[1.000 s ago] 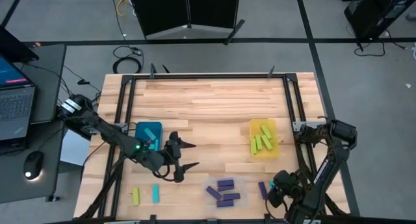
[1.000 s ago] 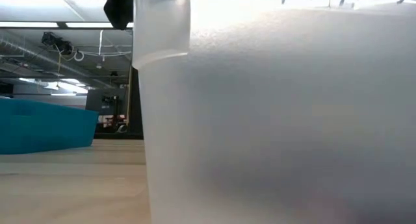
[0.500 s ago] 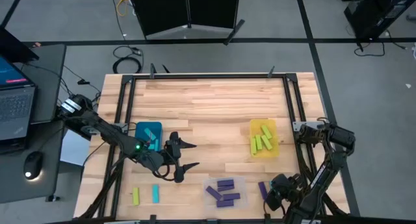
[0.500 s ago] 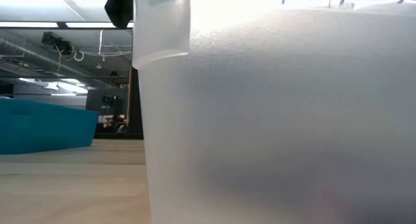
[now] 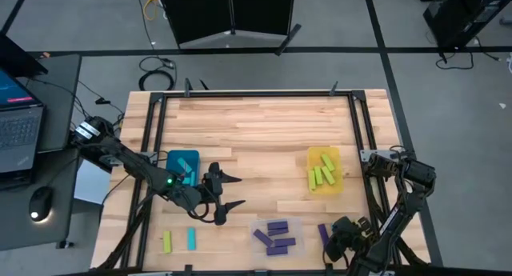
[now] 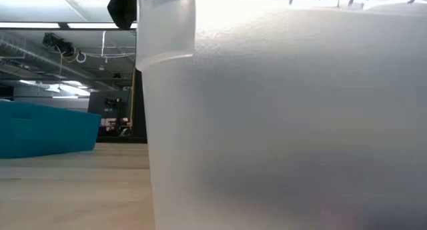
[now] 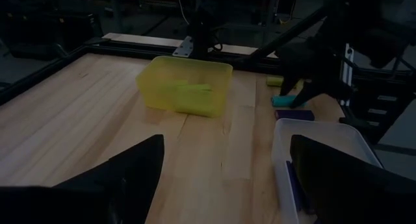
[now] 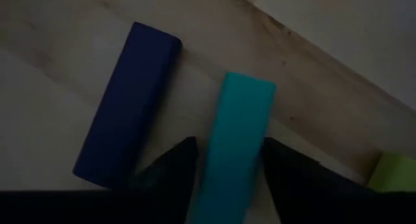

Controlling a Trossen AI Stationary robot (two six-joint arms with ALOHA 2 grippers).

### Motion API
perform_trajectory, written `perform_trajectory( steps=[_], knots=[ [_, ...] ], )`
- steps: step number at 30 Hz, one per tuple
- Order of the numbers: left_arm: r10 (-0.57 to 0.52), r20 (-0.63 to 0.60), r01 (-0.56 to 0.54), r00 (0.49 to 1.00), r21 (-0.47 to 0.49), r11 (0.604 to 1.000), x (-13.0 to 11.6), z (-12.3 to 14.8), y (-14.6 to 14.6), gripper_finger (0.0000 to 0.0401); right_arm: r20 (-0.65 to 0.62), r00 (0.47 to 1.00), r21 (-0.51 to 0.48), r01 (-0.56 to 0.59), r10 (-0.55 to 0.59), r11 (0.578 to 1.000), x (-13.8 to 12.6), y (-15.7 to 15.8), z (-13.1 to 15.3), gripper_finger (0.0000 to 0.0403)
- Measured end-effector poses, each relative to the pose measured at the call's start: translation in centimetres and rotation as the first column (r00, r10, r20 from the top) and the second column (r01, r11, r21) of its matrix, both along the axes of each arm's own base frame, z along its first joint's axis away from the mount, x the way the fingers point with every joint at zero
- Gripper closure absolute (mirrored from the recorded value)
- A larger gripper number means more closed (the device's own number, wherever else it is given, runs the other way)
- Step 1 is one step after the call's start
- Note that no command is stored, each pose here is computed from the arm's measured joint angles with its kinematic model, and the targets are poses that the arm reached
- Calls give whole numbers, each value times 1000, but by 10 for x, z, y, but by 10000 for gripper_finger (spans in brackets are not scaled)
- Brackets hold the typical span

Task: Sort blocks
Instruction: Put the light blue block into the blue bin

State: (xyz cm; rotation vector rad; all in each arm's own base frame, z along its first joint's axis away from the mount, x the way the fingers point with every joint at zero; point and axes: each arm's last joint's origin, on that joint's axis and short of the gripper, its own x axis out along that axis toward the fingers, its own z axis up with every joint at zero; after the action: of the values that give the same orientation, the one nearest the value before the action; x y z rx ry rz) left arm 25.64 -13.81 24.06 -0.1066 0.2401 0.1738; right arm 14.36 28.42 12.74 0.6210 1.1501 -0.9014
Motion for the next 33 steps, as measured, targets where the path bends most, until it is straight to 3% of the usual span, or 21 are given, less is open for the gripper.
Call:
perform_trajectory(
  steps=[6,13,15,22,27,33],
  knots=[
    [0,-1,0,1000,0,1000,0,0,0,61,5,1000,9,15,-16,1000,0,1,0,287],
    [0,0,0,1000,-1,1000,0,0,0,61,16,999,-3,45,-45,999,0,-1,3,288],
    [4,7,-3,1000,-22,1000,1,1,0,61,9,999,-53,43,-42,998,-2,-5,8,288],
    [-25,64,29,998,-57,998,9,29,-6,61,117,993,-208,7,17,978,3,-14,56,288],
    [-53,155,56,987,-13,998,9,68,-15,61,221,968,-298,-52,122,953,31,-35,94,288],
    [-105,254,92,962,59,994,-11,124,-19,61,252,910,-350,-230,328,908,97,-63,110,288]
  ],
)
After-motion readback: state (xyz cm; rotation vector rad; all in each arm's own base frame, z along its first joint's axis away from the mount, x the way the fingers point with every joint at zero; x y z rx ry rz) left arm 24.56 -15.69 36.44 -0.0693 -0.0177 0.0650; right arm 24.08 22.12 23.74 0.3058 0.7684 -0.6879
